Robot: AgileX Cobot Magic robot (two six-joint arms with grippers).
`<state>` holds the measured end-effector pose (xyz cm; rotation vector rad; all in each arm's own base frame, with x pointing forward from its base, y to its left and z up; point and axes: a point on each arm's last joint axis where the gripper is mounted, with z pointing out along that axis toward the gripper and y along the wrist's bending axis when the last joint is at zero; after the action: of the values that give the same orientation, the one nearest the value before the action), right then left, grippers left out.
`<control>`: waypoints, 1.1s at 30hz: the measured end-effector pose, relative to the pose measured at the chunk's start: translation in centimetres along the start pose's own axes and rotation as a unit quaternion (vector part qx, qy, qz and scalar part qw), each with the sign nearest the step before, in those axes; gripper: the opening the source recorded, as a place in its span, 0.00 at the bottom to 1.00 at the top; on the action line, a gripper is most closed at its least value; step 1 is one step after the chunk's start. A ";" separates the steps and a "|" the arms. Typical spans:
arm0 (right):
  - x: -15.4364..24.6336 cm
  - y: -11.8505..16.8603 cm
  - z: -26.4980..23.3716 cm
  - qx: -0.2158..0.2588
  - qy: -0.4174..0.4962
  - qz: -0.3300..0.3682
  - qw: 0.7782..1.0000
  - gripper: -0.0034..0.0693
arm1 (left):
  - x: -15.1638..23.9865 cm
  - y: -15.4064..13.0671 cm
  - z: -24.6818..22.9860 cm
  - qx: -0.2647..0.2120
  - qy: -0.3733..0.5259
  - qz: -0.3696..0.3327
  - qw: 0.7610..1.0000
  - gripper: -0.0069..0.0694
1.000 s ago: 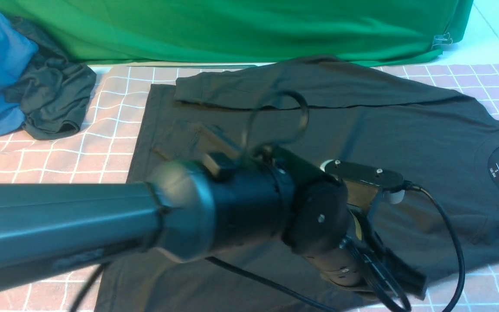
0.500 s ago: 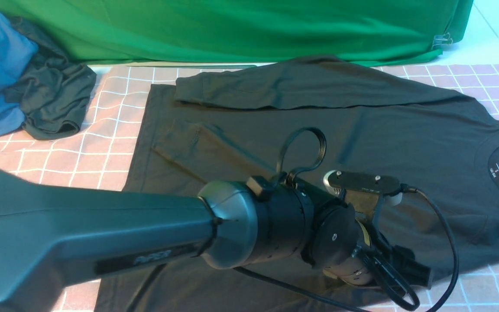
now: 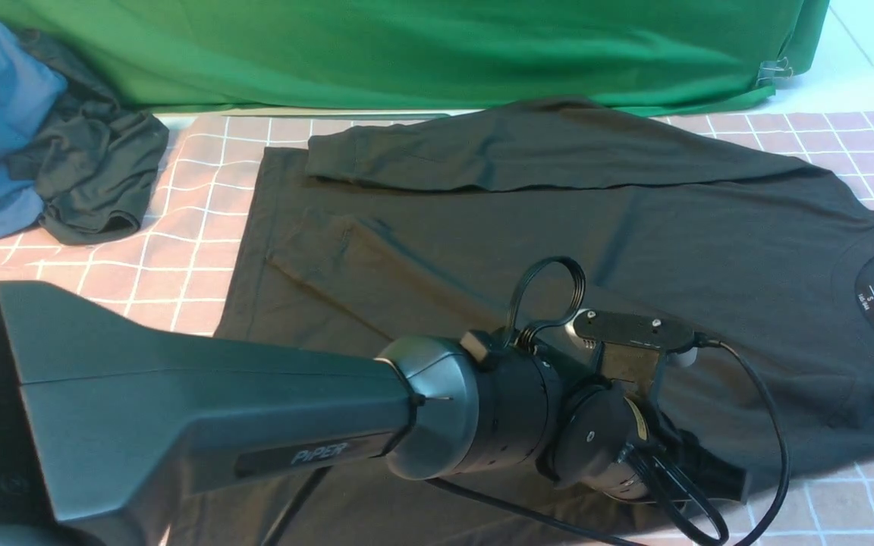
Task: Fold a long-sleeved shirt over a pink coffee tablecloth.
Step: 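Grab the top left corner of the dark shirt with the left gripper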
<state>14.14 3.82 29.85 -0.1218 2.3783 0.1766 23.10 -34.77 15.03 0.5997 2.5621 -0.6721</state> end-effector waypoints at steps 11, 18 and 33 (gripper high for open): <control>0.0 0.0 0.0 -0.001 0.000 0.001 1.000 0.13 | -0.6 -1.1 -3.8 0.010 0.021 0.013 1.000 0.13; -0.2 0.0 0.0 -0.003 -0.009 0.001 1.000 0.15 | 0.1 -1.4 -4.2 0.024 0.064 -0.030 0.997 0.13; -0.5 -0.3 0.0 0.016 -0.027 0.015 0.999 0.17 | 1.1 -1.5 -4.6 0.026 0.130 -0.011 0.991 0.17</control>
<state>14.53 3.55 30.15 -0.0651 2.3297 0.1547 20.06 -33.16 18.69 0.7206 2.8019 -0.7112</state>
